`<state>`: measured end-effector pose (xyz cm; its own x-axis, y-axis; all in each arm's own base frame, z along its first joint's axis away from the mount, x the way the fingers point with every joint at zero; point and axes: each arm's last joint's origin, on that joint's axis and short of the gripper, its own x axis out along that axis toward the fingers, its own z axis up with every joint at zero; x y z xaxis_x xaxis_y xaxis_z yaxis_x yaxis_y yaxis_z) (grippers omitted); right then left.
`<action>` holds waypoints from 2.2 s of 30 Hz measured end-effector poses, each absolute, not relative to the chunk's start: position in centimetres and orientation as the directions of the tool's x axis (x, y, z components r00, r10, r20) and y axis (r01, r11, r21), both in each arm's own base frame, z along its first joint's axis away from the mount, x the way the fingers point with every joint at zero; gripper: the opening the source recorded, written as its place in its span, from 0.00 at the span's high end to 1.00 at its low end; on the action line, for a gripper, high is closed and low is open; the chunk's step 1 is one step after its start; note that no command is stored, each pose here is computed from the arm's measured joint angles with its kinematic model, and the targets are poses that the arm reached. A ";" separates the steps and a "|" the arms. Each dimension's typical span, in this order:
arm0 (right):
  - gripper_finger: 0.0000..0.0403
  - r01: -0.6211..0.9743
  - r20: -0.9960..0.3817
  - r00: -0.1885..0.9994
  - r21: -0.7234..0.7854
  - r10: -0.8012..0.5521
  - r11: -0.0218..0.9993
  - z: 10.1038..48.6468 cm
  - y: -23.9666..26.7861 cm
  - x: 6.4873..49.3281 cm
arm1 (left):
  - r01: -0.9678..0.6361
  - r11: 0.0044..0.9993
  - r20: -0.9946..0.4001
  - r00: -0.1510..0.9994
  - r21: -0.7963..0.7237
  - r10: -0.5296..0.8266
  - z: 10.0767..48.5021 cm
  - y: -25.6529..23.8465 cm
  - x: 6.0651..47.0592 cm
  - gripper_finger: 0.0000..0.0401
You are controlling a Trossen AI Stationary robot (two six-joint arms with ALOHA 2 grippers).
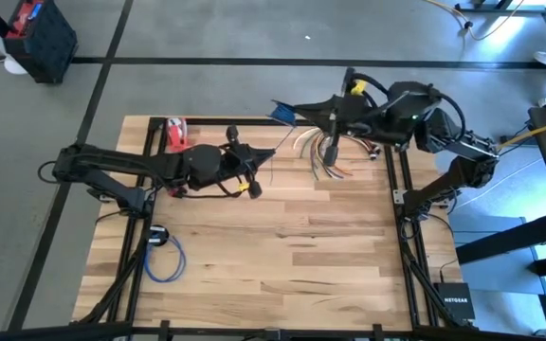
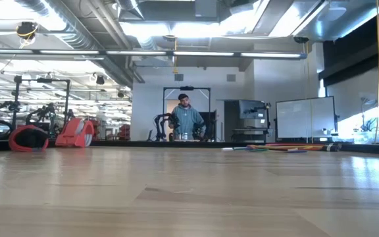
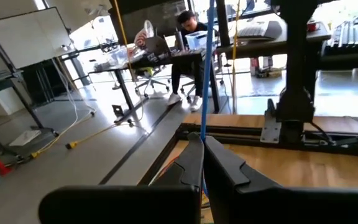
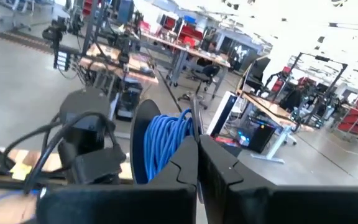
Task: Coil cords
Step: Coil the blue cable wire on the black spool
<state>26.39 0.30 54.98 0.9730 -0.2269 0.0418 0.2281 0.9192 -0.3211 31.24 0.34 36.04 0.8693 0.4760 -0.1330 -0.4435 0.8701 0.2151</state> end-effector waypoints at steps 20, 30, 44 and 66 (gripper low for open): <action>0.99 0.067 -0.395 0.885 -0.417 -0.247 0.906 50.6 0.2 25.9 | -0.562 0.817 -0.052 0.819 0.132 0.572 39.9 2.4 26.1 1.00; 0.99 0.112 -0.483 0.765 -0.553 -0.426 0.826 47.3 -1.3 30.4 | -0.483 0.870 0.014 0.875 0.096 0.484 40.8 0.1 25.9 1.00; 0.99 0.171 -0.353 0.845 -0.532 -0.401 0.829 46.5 -2.0 35.1 | -0.457 0.881 0.038 0.889 0.122 0.456 39.0 -0.9 29.6 1.00; 0.99 0.224 -0.063 0.965 -0.323 -0.257 0.920 52.3 -0.2 30.7 | -0.537 0.805 -0.062 0.821 0.254 0.567 35.8 -0.2 32.3 1.00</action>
